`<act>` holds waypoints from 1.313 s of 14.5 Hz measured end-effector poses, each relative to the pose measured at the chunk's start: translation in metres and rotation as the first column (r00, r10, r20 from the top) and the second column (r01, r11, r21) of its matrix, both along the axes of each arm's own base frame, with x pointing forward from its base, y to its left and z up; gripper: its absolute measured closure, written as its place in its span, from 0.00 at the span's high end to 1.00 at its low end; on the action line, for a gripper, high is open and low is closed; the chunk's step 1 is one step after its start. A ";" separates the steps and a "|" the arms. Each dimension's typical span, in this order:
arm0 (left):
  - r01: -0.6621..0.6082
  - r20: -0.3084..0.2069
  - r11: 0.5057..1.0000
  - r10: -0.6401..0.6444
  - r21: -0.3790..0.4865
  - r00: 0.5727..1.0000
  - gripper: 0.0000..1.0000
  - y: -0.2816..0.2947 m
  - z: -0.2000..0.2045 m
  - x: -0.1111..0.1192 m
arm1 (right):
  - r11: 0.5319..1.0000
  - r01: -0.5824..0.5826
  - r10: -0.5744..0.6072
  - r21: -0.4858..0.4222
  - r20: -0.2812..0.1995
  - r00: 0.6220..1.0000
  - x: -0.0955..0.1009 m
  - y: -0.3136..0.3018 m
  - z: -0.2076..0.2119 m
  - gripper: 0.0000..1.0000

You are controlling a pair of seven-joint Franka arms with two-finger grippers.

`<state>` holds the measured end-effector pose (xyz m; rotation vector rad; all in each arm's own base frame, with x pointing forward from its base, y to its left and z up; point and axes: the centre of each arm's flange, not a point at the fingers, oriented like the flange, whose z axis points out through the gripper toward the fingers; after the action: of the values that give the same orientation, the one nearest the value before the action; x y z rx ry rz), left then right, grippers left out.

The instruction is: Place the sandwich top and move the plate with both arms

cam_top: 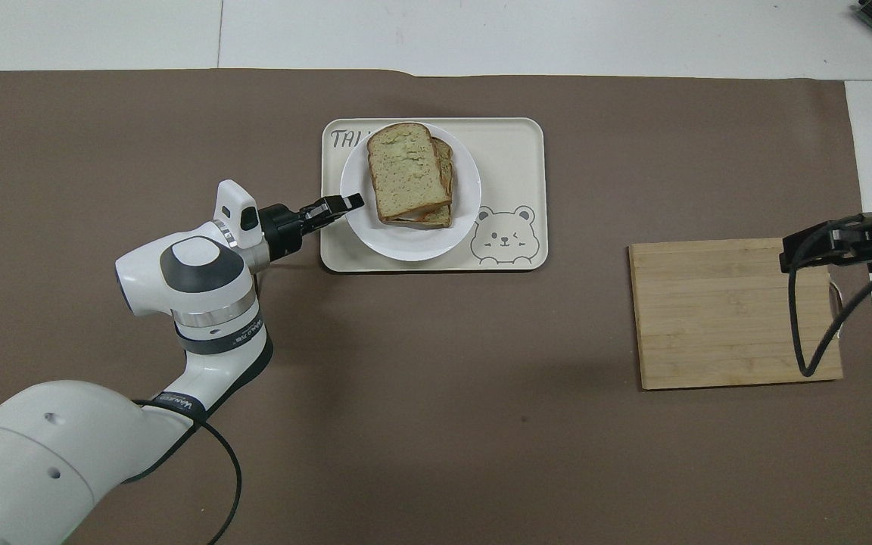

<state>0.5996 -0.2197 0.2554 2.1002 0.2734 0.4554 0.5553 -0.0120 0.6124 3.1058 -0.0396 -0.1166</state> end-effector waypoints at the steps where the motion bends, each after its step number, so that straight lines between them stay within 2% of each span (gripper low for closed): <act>1: 0.000 0.003 1.000 0.000 0.002 1.000 0.13 -0.001 0.001 0.000 | 1.000 0.000 0.000 0.000 0.000 1.000 0.000 0.000 0.000 1.00; 3: 0.007 0.010 1.000 -0.007 0.016 1.000 0.29 -0.001 0.002 0.002 | 1.000 0.000 0.000 0.000 0.000 1.000 0.000 0.000 0.000 1.00; 5: 0.029 0.027 0.998 -0.030 0.050 0.999 0.52 0.001 0.011 0.008 | 1.000 0.000 0.000 0.000 0.000 1.000 0.000 0.000 0.000 1.00; 7: 0.031 0.040 0.997 -0.034 0.072 0.999 0.71 0.007 0.029 0.019 | 1.000 0.000 0.000 0.000 0.000 1.000 0.000 0.000 0.000 1.00; 10: 0.009 0.100 0.994 -0.019 0.105 0.995 0.77 0.024 0.063 0.027 | 1.000 0.000 0.000 0.000 0.000 1.000 0.000 0.000 0.000 1.00; 11: -0.005 0.125 0.993 -0.010 0.118 0.992 0.84 0.034 0.078 0.031 | 1.000 0.000 0.000 0.000 0.000 1.000 0.000 0.000 0.000 1.00; 14: -0.035 0.180 0.986 0.005 0.161 0.984 0.85 0.064 0.111 0.039 | 1.000 0.000 0.000 0.000 0.000 1.000 0.000 0.000 0.000 1.00; 19: -0.017 0.185 0.955 -0.040 0.297 0.982 0.85 0.103 0.142 0.050 | 1.000 0.000 0.000 0.000 0.000 1.000 0.000 0.000 0.000 1.00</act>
<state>0.6497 -0.1165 0.3975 2.3279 0.0837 0.7221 0.5553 -0.0120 0.6124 3.1058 -0.0396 -0.1166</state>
